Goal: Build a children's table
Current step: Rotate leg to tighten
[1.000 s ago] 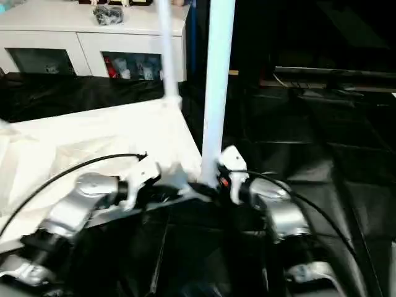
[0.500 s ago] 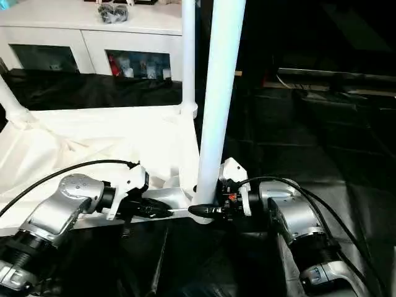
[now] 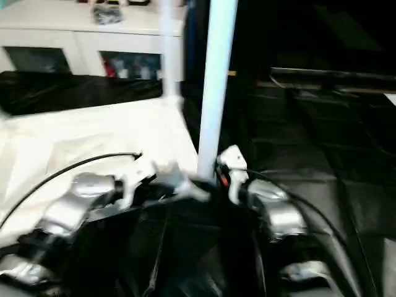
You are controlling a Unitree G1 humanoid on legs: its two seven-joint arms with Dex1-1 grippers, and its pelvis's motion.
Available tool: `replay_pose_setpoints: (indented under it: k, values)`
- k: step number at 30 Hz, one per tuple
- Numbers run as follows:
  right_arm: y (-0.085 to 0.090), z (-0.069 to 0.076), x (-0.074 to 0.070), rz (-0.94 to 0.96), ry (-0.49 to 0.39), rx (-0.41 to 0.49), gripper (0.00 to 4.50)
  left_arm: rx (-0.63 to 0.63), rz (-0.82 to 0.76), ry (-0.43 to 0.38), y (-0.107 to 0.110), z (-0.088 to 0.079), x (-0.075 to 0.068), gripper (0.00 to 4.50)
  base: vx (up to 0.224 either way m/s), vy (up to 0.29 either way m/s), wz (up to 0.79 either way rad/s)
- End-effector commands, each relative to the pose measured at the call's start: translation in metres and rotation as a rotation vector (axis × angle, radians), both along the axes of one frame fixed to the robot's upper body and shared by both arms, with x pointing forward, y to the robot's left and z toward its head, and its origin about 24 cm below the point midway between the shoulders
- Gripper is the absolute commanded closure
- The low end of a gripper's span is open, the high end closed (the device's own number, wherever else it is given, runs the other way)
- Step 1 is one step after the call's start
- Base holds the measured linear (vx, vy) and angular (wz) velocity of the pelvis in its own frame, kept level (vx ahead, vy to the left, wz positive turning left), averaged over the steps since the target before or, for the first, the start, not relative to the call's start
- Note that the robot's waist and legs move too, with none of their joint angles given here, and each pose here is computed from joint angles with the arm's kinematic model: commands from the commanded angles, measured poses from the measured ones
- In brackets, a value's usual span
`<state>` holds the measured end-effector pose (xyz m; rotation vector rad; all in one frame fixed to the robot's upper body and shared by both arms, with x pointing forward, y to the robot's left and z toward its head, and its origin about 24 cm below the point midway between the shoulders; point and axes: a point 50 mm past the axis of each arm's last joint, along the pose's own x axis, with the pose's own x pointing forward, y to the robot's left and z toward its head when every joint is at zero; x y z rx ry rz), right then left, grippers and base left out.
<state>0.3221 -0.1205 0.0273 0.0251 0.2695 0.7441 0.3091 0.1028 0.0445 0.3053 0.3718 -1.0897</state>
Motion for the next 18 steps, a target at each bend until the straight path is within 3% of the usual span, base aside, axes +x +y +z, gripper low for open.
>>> replay_pose_setpoints:
  k: [1,6,7,9,13,18]
  values:
    - [0.019,-0.017,-0.001,-0.096,0.072,-0.055,1.91,-0.067,0.020,-0.094,-0.029,0.019,0.009,4.50,0.000,0.000,0.00]
    - [0.043,-0.009,0.001,-0.088,0.010,-0.038,1.91,-0.078,0.012,-0.110,-0.048,0.019,0.007,4.50,0.000,0.000,0.00]
    - [0.044,-0.007,0.001,-0.063,0.005,0.000,1.35,-0.081,-0.004,-0.106,-0.049,0.018,0.006,4.50,0.000,0.000,0.00]
    - [0.044,-0.005,0.000,-0.048,0.006,0.020,1.21,-0.081,-0.013,-0.103,-0.049,0.018,0.005,4.50,0.000,0.000,0.00]
    - [0.029,0.001,-0.001,0.043,-0.022,0.012,0.79,-0.078,-0.054,-0.099,-0.037,0.017,0.004,4.50,0.000,0.000,0.00]
    - [0.012,0.005,-0.004,0.148,-0.048,-0.016,0.75,-0.094,-0.127,-0.080,-0.027,0.019,-0.001,4.50,0.000,0.000,0.00]
